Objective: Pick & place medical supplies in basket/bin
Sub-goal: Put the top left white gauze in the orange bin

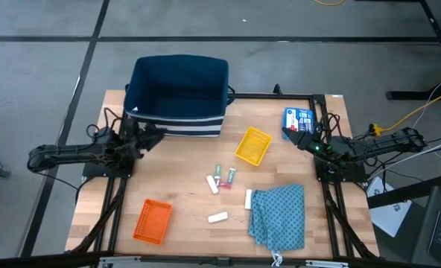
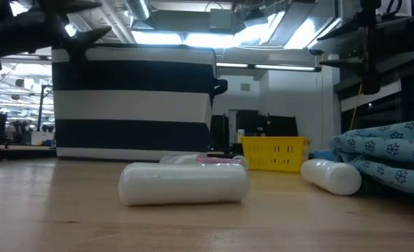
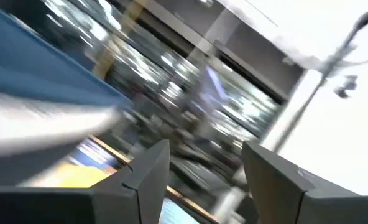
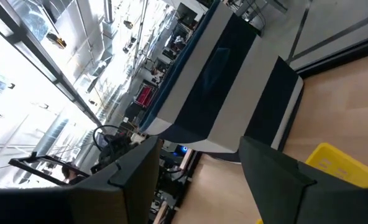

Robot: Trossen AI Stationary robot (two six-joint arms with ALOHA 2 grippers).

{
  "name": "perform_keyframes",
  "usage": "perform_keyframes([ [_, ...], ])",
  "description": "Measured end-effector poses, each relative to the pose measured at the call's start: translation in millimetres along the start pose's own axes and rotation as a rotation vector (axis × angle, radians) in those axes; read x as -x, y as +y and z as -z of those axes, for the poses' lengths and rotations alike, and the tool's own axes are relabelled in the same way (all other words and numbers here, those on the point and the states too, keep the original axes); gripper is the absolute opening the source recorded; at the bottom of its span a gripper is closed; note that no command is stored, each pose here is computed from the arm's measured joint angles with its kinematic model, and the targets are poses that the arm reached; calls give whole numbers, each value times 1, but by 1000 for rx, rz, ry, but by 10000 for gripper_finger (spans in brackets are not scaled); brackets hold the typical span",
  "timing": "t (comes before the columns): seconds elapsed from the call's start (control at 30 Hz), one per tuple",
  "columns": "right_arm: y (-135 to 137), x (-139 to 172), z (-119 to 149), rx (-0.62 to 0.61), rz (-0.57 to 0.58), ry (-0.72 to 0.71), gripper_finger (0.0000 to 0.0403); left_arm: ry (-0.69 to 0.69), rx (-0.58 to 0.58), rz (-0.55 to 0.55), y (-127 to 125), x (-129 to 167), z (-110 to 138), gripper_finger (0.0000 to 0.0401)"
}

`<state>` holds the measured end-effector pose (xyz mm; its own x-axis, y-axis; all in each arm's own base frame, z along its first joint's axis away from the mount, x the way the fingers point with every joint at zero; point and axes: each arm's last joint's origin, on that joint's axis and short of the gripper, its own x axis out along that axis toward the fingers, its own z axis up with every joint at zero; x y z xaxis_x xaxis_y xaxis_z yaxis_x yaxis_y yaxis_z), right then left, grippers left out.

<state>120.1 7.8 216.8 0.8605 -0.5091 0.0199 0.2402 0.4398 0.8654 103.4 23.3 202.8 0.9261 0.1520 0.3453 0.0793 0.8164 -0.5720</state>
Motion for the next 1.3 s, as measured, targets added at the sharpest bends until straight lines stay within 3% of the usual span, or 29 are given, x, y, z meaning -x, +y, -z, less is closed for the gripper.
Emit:
perform_keyframes([
  [0.17,0,0,0,3,1,0,224,99,253,86,-4,0,4,198],
  [0.37,0,0,0,3,3,-3,224,237,451,131,-9,-1,14,198],
  [0.5,0,0,0,4,3,-2,224,313,583,100,-10,-3,23,198],
  [0.6,0,0,0,4,4,-2,224,366,619,68,-13,-7,30,198],
  [0.83,-1,0,0,1,7,0,224,468,447,63,-47,-45,20,198],
  [1.07,-3,0,3,-8,13,36,224,852,144,-157,-69,-86,30,198],
  [1.3,-5,0,8,23,-13,160,224,965,-68,-212,-85,-140,44,198],
])
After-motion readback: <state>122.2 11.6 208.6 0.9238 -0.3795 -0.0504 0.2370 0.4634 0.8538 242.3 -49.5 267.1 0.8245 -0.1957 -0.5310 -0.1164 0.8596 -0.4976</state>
